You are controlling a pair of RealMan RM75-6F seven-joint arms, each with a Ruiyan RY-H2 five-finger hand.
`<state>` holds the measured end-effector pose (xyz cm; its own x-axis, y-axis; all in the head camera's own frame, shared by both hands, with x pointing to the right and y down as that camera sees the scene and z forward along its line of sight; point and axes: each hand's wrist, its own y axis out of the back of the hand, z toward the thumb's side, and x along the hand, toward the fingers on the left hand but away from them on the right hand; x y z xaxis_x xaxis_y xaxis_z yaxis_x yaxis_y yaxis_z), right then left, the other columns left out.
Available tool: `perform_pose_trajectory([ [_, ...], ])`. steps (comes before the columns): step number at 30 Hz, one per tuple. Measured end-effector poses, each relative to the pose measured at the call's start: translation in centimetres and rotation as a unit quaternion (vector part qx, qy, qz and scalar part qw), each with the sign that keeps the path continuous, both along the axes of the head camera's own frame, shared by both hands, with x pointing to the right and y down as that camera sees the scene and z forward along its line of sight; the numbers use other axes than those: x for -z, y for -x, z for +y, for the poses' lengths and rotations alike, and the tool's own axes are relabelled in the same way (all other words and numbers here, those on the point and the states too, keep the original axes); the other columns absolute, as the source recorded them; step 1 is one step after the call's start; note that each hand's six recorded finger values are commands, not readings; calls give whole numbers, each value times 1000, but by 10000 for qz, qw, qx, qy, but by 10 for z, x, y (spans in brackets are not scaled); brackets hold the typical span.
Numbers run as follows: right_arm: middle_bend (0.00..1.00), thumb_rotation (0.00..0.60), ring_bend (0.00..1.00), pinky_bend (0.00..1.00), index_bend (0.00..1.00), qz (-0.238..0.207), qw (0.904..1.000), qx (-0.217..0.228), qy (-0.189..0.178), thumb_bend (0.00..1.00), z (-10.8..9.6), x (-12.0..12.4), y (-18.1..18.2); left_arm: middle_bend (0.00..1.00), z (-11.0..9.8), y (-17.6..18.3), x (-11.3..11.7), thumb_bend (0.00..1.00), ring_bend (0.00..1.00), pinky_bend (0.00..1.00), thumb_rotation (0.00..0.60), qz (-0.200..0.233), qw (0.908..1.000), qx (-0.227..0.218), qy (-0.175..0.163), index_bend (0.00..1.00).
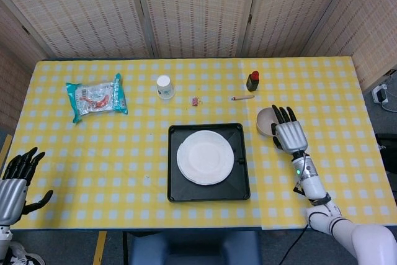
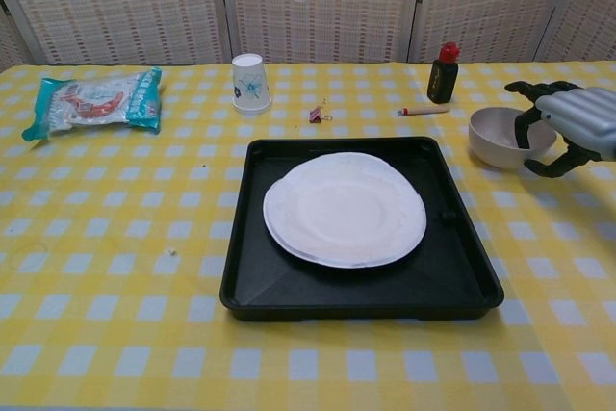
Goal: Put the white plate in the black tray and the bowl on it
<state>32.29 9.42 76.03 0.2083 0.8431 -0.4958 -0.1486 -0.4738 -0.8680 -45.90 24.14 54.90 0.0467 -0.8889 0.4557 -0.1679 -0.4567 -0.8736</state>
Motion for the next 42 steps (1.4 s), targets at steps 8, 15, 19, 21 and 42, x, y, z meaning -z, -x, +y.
perform_pose_trajectory([
  [8, 23, 600, 0, 0, 651, -61, 9999, 28, -127, 488, -2, 5, 3, 0, 1, -1, 1, 319, 13, 44, 600, 25, 10000, -21, -14, 0],
  [15, 29, 600, 1, 0, 651, -296, 9987, 201, -356, 488, -1, 21, 12, 0, 2, -3, 0, 319, 12, 44, 600, 32, 10000, -53, -7, 0],
  [19, 31, 600, 1, 0, 651, -492, 9970, 390, -445, 488, 3, 34, 25, 0, 1, -3, 1, 319, 12, 44, 600, 29, 10000, -51, -22, 0],
  [21, 32, 600, 1, 0, 651, -582, 9960, 492, -476, 488, 6, 41, 32, 0, 1, -3, 1, 319, 12, 44, 600, 34, 10000, -47, -18, 0],
  [42, 33, 600, 4, 0, 651, -1508, 9779, 1440, 124, 489, 56, 50, 161, 0, 0, 11, 19, 319, 12, 44, 600, 140, 9995, 186, -235, 0],
])
